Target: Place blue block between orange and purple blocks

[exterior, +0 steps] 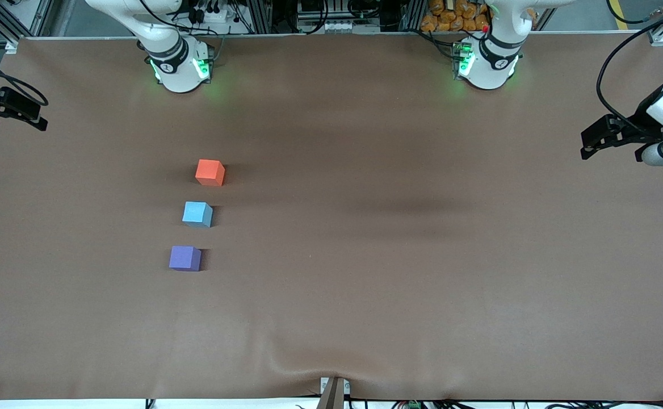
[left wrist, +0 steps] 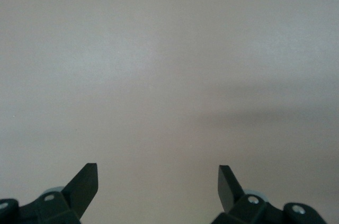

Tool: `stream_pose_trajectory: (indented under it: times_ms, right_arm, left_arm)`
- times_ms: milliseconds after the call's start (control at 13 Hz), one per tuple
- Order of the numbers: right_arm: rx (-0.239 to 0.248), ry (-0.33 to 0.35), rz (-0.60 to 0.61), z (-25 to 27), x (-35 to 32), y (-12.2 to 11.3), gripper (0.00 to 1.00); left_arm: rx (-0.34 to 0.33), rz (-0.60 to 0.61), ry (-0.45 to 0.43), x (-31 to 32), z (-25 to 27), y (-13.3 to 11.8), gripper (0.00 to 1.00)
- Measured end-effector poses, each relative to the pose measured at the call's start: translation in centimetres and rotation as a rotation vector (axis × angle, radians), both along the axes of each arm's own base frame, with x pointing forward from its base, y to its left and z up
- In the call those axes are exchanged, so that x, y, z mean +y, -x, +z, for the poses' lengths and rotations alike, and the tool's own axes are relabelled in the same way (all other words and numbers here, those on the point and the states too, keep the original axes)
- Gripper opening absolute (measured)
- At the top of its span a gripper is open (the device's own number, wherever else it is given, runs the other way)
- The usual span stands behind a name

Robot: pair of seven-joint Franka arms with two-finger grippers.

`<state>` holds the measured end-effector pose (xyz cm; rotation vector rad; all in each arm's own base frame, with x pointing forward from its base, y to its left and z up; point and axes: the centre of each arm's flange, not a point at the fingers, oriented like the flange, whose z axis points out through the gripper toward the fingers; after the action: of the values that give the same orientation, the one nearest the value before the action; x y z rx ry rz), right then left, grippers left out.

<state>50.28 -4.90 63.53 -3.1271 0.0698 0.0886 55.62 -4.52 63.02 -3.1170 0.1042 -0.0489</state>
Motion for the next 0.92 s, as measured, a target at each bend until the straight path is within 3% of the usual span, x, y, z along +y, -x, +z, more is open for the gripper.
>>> stream_pose_trajectory:
  times_ms: [923]
  right_arm:
    - [0.004,0.003,0.007,-0.21,0.33,-0.36,1.00]
  left_arm:
    - [0.000,0.000,0.000,0.01,0.01,0.00,1.00]
